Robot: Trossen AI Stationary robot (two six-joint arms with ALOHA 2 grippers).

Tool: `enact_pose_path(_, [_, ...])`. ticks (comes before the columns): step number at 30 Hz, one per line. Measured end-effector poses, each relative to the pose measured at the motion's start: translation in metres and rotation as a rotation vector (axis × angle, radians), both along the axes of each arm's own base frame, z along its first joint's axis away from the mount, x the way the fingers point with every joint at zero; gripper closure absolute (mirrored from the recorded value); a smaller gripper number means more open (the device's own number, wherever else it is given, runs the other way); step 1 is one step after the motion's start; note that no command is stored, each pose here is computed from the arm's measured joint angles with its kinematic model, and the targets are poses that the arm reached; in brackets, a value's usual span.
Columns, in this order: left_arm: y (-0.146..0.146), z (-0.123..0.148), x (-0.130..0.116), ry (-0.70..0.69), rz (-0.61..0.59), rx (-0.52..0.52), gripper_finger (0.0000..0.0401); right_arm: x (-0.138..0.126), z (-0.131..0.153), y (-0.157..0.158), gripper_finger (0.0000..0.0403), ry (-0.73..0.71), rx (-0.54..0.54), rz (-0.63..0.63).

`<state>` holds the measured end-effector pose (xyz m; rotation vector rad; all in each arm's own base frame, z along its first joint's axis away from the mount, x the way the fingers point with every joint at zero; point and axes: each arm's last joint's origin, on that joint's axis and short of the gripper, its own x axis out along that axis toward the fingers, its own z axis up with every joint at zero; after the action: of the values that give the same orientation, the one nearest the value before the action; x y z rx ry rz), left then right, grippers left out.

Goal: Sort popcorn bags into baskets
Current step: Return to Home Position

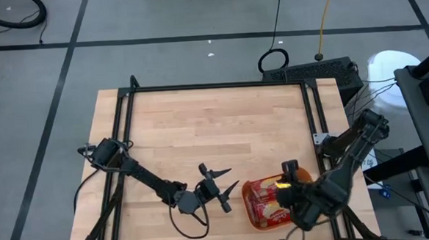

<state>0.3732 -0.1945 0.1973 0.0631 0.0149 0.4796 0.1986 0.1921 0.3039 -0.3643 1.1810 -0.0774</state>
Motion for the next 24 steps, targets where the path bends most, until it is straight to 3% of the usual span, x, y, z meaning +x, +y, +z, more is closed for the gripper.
enact_pose_path(7, [0.004,0.003,0.005,0.001,-0.091,0.060,0.0174,-0.027,0.028,-0.003,0.0268,-0.251,-0.068,0.041])
enact_pose_path(13, [0.019,0.007,0.014,0.005,-0.186,0.106,0.0224,-0.045,0.052,-0.025,0.0316,-0.412,-0.018,0.050])
enact_pose_path(19, [0.042,0.007,0.025,0.009,-0.190,0.112,0.0299,-0.058,0.038,-0.048,0.0391,-0.587,0.016,0.113])
enact_pose_path(24, [0.055,0.009,0.028,0.058,-0.209,0.141,0.0340,-0.066,0.012,-0.065,0.0393,-0.721,0.088,0.202])
